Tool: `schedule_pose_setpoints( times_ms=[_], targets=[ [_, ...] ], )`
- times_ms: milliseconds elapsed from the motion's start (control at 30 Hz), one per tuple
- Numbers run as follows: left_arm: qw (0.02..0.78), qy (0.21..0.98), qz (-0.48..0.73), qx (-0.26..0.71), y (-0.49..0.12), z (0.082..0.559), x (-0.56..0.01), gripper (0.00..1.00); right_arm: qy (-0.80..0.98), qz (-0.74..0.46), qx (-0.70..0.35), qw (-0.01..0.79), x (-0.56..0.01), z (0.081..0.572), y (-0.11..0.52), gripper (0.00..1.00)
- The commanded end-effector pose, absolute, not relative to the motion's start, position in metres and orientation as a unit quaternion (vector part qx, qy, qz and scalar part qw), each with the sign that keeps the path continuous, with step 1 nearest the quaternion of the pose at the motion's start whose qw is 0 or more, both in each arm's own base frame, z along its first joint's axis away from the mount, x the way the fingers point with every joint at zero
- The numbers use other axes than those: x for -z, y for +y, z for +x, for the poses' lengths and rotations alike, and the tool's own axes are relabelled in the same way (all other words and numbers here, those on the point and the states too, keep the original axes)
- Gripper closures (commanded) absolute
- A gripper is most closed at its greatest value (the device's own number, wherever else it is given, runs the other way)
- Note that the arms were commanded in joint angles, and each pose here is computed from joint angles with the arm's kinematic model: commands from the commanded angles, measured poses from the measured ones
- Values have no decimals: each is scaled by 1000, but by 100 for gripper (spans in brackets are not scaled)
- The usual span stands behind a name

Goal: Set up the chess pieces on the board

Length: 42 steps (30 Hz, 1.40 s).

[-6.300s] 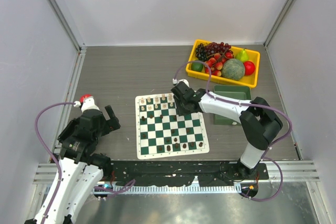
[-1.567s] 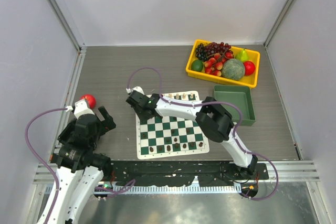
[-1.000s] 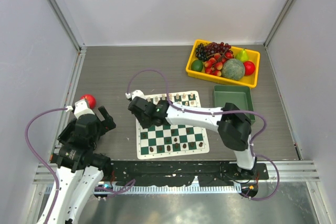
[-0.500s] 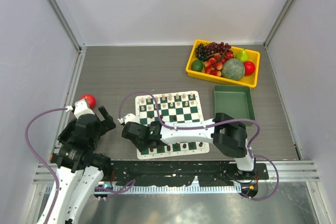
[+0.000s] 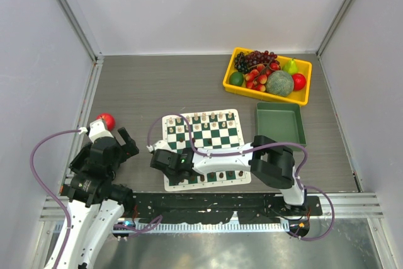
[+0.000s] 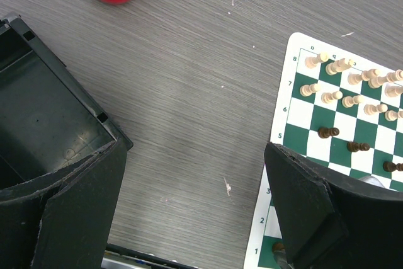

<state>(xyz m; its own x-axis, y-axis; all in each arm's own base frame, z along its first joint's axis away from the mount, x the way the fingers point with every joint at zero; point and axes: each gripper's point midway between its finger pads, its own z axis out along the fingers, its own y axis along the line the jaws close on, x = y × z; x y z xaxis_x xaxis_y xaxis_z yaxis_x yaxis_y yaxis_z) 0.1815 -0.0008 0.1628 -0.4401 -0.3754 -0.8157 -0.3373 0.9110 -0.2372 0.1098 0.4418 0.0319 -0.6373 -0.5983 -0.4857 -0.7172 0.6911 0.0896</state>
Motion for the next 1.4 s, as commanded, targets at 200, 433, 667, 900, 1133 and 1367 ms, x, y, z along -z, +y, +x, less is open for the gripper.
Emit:
schedule_pose_setpoints(
  times_ms=[200, 433, 667, 900, 1133, 1367],
  targets=[
    [495, 842, -213, 22, 0, 185, -167, 1, 886, -371, -169, 219, -44, 101, 455, 80],
    [496, 841, -214, 22, 0, 185, -168, 1, 881, -376, -173, 228, -50, 101, 459, 80],
    [496, 841, -214, 22, 0, 185, -167, 1, 879, -381, -175, 225, -49, 99, 460, 78],
    [497, 840, -214, 24, 0, 185, -168, 1, 873, -382, -178, 246, -61, 105, 464, 58],
    [498, 840, -214, 23, 0, 185, -168, 1, 848, -377, -192, 318, -115, 127, 470, 51],
    [500, 839, -215, 23, 1, 184, -168, 1, 839, -360, -201, 354, -147, 147, 471, 49]
  ],
)
